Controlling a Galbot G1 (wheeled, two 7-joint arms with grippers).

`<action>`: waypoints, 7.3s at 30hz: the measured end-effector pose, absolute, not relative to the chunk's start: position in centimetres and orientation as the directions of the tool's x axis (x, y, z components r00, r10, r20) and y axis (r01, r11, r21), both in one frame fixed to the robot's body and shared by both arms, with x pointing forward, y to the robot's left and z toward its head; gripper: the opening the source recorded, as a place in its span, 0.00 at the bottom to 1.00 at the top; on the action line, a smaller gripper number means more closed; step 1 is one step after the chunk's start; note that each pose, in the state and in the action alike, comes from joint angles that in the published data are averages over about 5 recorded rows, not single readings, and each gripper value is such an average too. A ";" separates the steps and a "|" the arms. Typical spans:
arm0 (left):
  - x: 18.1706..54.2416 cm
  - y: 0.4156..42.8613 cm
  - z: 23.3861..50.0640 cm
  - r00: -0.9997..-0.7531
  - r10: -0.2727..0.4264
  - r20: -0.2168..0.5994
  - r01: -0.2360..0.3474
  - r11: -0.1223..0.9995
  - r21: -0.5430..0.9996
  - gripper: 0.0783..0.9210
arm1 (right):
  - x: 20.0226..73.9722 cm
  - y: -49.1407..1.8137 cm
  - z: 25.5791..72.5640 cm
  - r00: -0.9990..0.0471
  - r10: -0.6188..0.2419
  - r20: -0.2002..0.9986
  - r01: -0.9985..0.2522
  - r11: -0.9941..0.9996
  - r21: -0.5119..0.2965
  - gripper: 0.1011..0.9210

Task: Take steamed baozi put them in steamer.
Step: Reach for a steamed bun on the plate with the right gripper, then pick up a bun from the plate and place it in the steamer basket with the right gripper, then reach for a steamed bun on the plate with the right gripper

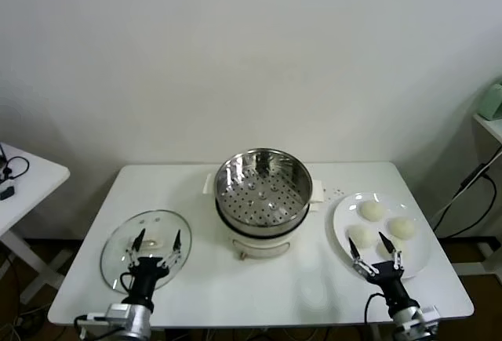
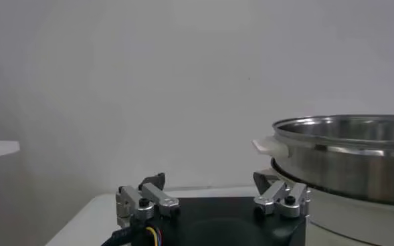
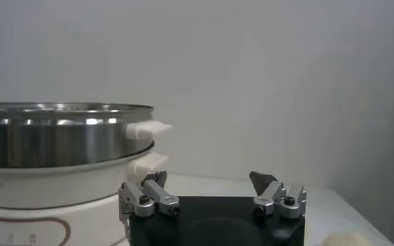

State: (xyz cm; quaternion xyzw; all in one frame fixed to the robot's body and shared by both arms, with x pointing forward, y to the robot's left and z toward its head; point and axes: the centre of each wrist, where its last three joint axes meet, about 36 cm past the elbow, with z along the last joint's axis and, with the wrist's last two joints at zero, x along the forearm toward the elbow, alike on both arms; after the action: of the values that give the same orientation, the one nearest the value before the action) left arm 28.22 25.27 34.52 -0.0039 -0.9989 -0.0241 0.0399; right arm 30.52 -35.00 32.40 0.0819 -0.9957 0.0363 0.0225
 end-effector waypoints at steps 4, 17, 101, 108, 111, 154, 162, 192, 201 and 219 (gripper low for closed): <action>28.1 25.2 34.6 -0.997 0.011 0.078 0.015 0.998 0.055 0.88 | 32.2 -36.5 33.5 -0.983 -0.176 0.047 -0.181 0.977 -0.112 0.88; 27.6 25.5 34.2 -0.995 0.037 0.090 0.045 0.995 0.089 0.88 | 42.0 -45.8 40.3 -0.911 -0.362 0.200 -0.412 0.829 -0.379 0.88; 28.6 25.7 34.4 -0.987 -0.023 0.161 -0.020 1.000 0.021 0.88 | 70.3 -45.2 46.8 -0.191 -0.107 0.976 -0.977 -0.073 -0.199 0.68; 28.5 25.7 34.4 -0.986 -0.025 0.164 -0.022 1.000 0.019 0.88 | 71.1 -43.7 51.1 -0.232 -0.126 0.964 -0.950 -0.181 -0.253 0.69; 28.5 25.6 34.3 -0.986 -0.024 0.164 -0.021 1.000 0.018 0.88 | 71.4 -42.4 54.0 -0.252 -0.133 0.958 -0.926 -0.256 -0.279 0.69; 26.4 26.2 34.8 -0.986 -0.014 0.167 -0.005 0.999 0.052 0.88 | 69.2 -7.1 61.8 -0.384 -0.105 0.918 -0.089 -0.985 -0.150 0.71; 26.4 26.1 34.6 -0.984 -0.012 0.175 -0.003 0.999 0.051 0.88 | 70.2 -7.3 59.1 -0.364 -0.078 0.928 -0.119 -0.984 -0.129 0.71; 26.3 25.9 34.4 -0.984 -0.017 0.179 -0.009 0.999 0.046 0.88 | 70.1 -9.1 62.0 -0.349 -0.085 0.933 -0.091 -0.988 -0.124 0.88; 26.6 25.5 34.7 -0.985 -0.012 0.174 -0.006 0.999 0.038 0.88 | 69.9 -16.3 68.8 -0.326 -0.150 0.933 -0.304 -0.918 -0.254 0.88; 26.7 24.7 35.3 -0.986 0.007 0.167 0.012 0.999 0.034 0.88 | 66.9 -37.6 62.8 -0.160 -0.272 0.949 -0.921 -0.304 -0.242 0.88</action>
State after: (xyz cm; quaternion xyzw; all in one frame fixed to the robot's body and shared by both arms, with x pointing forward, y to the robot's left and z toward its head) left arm 26.73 24.72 35.27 -0.0047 -0.9963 -0.0176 0.0837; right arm 66.94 -37.64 62.83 0.5799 -0.5144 0.5617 0.2892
